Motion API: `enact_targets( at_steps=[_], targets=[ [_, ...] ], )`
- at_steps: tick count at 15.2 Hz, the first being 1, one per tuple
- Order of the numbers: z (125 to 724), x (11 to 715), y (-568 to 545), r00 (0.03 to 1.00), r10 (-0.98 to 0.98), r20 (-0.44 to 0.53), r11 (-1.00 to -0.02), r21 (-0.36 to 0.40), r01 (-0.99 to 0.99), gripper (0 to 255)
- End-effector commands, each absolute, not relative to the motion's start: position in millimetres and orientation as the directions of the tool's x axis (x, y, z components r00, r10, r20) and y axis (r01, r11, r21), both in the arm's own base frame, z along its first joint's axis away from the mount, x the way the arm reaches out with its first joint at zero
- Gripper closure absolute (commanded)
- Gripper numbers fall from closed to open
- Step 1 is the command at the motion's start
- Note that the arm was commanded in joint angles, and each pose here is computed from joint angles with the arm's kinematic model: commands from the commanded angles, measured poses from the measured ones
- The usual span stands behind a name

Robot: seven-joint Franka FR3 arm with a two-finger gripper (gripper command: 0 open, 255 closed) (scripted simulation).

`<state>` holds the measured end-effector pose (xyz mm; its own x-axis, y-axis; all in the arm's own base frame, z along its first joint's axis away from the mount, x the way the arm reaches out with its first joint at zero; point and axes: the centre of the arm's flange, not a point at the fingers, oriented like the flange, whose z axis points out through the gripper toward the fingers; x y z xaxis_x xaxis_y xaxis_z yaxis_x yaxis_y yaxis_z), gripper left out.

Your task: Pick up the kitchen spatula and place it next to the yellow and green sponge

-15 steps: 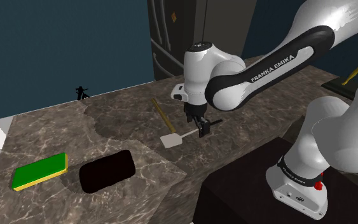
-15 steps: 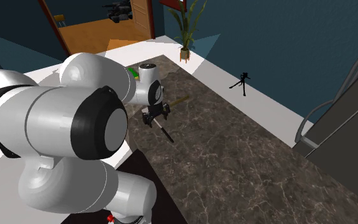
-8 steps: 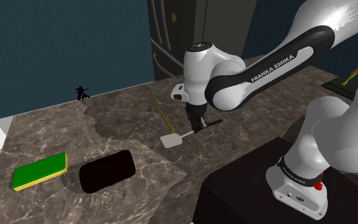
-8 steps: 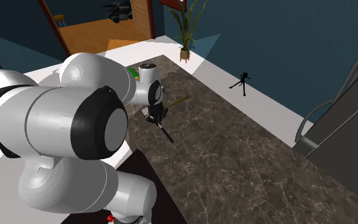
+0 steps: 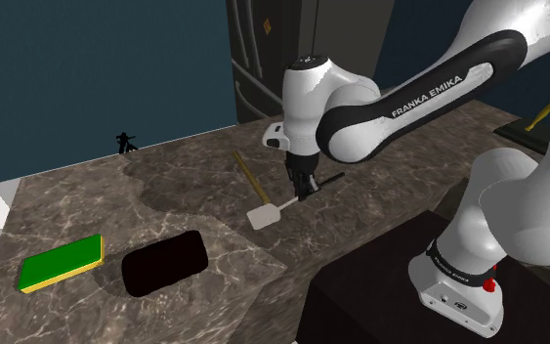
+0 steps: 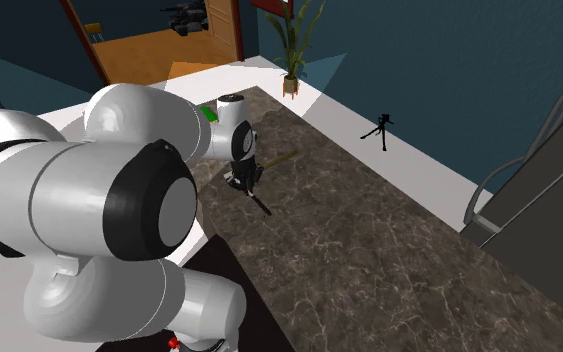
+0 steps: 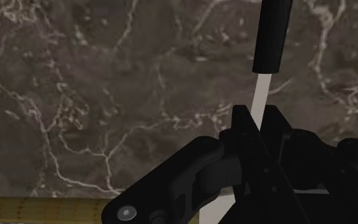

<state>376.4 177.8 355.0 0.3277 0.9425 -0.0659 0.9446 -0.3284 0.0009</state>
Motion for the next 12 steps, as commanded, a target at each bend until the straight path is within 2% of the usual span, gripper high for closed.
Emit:
enact_targets(
  at_steps=[1, 12],
  targets=[
    [364.9, 377.1, 177.2, 0.328, 0.942, -0.066, -0.328, 0.0, 0.945, 255],
    [423.0, 377.1, 177.2, 0.328, 0.942, -0.066, -0.328, 0.0, 0.945, 255]
  ],
)
